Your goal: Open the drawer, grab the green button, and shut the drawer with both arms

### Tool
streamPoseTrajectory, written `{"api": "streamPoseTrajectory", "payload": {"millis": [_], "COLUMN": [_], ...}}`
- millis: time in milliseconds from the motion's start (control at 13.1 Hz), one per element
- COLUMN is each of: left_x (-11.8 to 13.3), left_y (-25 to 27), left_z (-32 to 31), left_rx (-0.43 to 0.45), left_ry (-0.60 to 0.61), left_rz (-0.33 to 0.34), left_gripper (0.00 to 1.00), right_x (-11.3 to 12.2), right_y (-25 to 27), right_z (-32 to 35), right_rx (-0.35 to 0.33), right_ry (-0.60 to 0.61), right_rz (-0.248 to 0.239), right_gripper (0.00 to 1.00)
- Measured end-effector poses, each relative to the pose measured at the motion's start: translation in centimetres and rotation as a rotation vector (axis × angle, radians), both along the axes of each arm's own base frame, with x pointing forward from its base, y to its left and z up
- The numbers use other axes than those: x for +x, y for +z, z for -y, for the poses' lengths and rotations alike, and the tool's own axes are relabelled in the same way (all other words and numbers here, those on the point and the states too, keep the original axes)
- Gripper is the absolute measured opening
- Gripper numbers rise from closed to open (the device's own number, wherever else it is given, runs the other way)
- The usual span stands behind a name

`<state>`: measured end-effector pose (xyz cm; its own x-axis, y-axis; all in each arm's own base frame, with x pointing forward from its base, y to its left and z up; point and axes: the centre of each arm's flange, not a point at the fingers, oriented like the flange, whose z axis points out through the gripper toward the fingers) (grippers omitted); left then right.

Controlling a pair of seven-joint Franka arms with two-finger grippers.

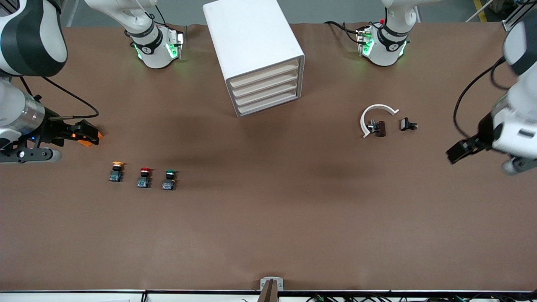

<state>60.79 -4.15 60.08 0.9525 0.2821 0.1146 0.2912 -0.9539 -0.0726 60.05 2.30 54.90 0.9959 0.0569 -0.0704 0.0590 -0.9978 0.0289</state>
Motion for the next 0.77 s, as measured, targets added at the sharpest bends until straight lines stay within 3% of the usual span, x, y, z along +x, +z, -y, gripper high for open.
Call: {"api": "streamPoseTrajectory", "payload": {"millis": [383,766], "left_x": [-7.5,-9.2], "left_y": [4.9,4.4], "left_z": [-2.8,-5.3], "left_rx": [-0.014,-0.045], "left_ry": [-0.121,-0.192], "left_rz": [-0.091,-0.118], "left_gripper": [1.00,1.00], "right_x": [-0.4,-0.5], "right_y": [0.6,0.7], "right_z": [0.8,0.3], "right_rx": [0.001,0.002], "right_ry": [0.000,0.010], "right_rz": [-0.002,0.001], "right_gripper": [1.00,1.00]}}
